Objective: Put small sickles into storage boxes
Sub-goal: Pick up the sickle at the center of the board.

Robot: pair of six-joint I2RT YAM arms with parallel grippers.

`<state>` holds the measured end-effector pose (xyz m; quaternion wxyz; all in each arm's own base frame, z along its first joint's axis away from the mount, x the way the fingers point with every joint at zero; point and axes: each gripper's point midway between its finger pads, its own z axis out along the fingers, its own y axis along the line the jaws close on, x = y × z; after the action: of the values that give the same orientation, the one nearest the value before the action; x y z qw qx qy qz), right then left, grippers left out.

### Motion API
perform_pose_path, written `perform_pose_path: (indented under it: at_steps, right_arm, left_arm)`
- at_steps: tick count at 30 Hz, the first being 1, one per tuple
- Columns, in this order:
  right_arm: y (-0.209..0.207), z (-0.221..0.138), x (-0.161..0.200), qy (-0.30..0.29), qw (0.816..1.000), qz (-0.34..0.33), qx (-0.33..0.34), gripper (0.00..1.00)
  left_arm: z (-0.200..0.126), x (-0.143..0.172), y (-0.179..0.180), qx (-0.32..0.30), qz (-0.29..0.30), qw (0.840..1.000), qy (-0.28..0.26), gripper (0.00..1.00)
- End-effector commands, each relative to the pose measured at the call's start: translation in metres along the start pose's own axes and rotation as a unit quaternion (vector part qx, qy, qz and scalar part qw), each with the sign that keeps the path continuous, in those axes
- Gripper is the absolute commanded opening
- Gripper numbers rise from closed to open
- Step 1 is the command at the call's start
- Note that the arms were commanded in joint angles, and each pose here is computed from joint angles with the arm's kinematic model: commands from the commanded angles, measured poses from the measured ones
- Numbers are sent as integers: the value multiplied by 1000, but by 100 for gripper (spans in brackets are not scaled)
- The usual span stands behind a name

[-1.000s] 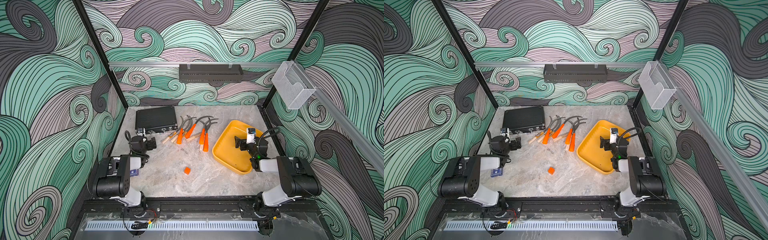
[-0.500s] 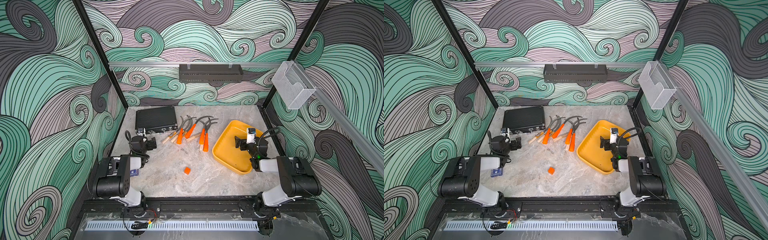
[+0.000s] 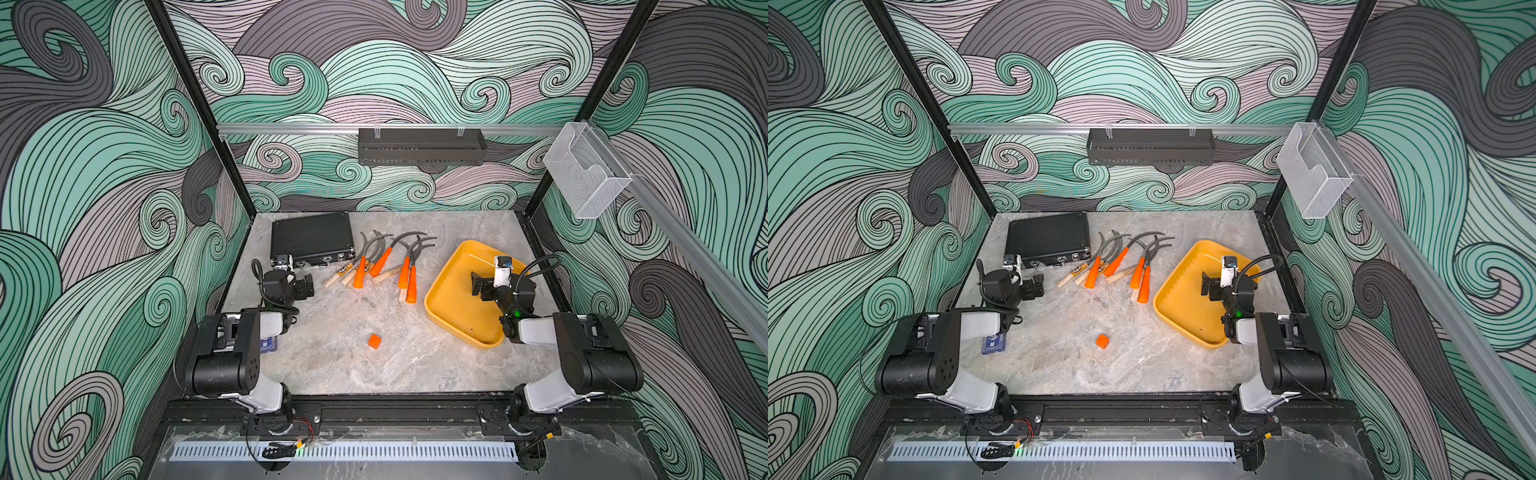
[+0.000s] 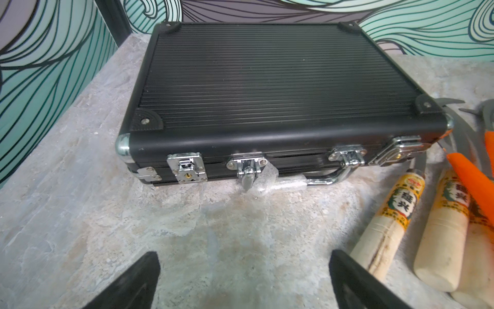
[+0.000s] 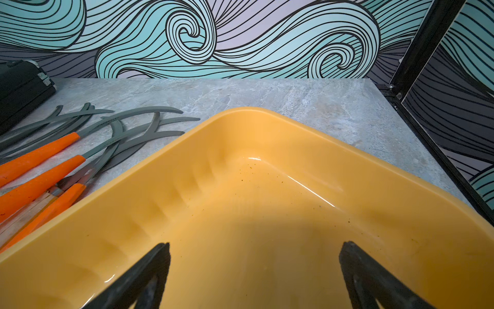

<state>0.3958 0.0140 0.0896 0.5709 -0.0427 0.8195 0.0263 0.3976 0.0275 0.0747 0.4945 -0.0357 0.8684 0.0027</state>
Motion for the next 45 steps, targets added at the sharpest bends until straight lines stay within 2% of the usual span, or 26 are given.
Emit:
perform_pose_path:
  at_steps: [1, 4, 9, 11, 13, 15, 17, 20, 25, 28, 31, 34, 35, 38, 40, 42, 43, 45]
  right_arm:
    - [-10, 1, -14, 3, 1000, 12, 28, 99]
    - [-12, -4, -23, 2, 999, 15, 37, 99]
    - [-22, -28, -59, 0, 997, 36, 67, 99]
    - [-18, -38, -75, 22, 997, 55, 59, 99]
    - [-19, -47, -88, 60, 989, 115, 69, 99]
    - [-11, -54, -92, 125, 975, 172, 58, 99]
    - [14, -61, -86, 197, 959, 206, 3, 99]
    - [59, -75, -92, 249, 928, 262, -91, 99]
    - [124, -115, -107, 260, 910, 274, -171, 99]
    - [157, -141, -106, 305, 867, 321, -229, 99]
    - [177, -166, -107, 327, 853, 318, -255, 99]
    - [197, -187, -106, 360, 826, 325, -289, 99]
    - [202, -192, -105, 369, 822, 317, -297, 99]
    - [210, -207, -124, 362, 826, 269, -338, 99]
    - [225, -216, -144, 347, 804, 267, -401, 99]
    - [241, -225, -164, 333, 766, 287, -470, 99]
    - [245, -227, -166, 330, 754, 295, -485, 99]
    - [245, -224, -162, 329, 745, 319, -484, 99]
  left_arm:
    - [-2, -27, -10, 18, 24, 999, 20, 99]
    - [-4, -27, -9, 12, 38, 998, 46, 98]
    - [-25, -50, -9, 8, 56, 998, 36, 99]
    - [-33, -62, -10, 9, 66, 997, 35, 99]
    - [-39, -75, -10, 10, 73, 996, 43, 99]
    - [-50, -91, -6, -3, 62, 996, 66, 99]
    - [-60, -110, -6, -6, 57, 996, 74, 99]
    - [-75, -132, -10, 6, 66, 994, 84, 99]
    - [-98, -164, -21, 35, 88, 992, 77, 99]
    - [-110, -177, -27, 52, 96, 990, 85, 98]
    - [-119, -184, -28, 57, 105, 988, 94, 98]
    - [-124, -185, -28, 59, 123, 985, 107, 98]
    - [-125, -186, -27, 57, 127, 984, 112, 98]
    - [-124, -188, -26, 57, 134, 981, 128, 98]
    - [-124, -190, -25, 55, 135, 980, 137, 98]
    - [-124, -192, -21, 43, 129, 980, 146, 98]
    - [-125, -194, -19, 36, 126, 981, 146, 98]
    - [-125, -195, -15, 24, 124, 981, 148, 98]
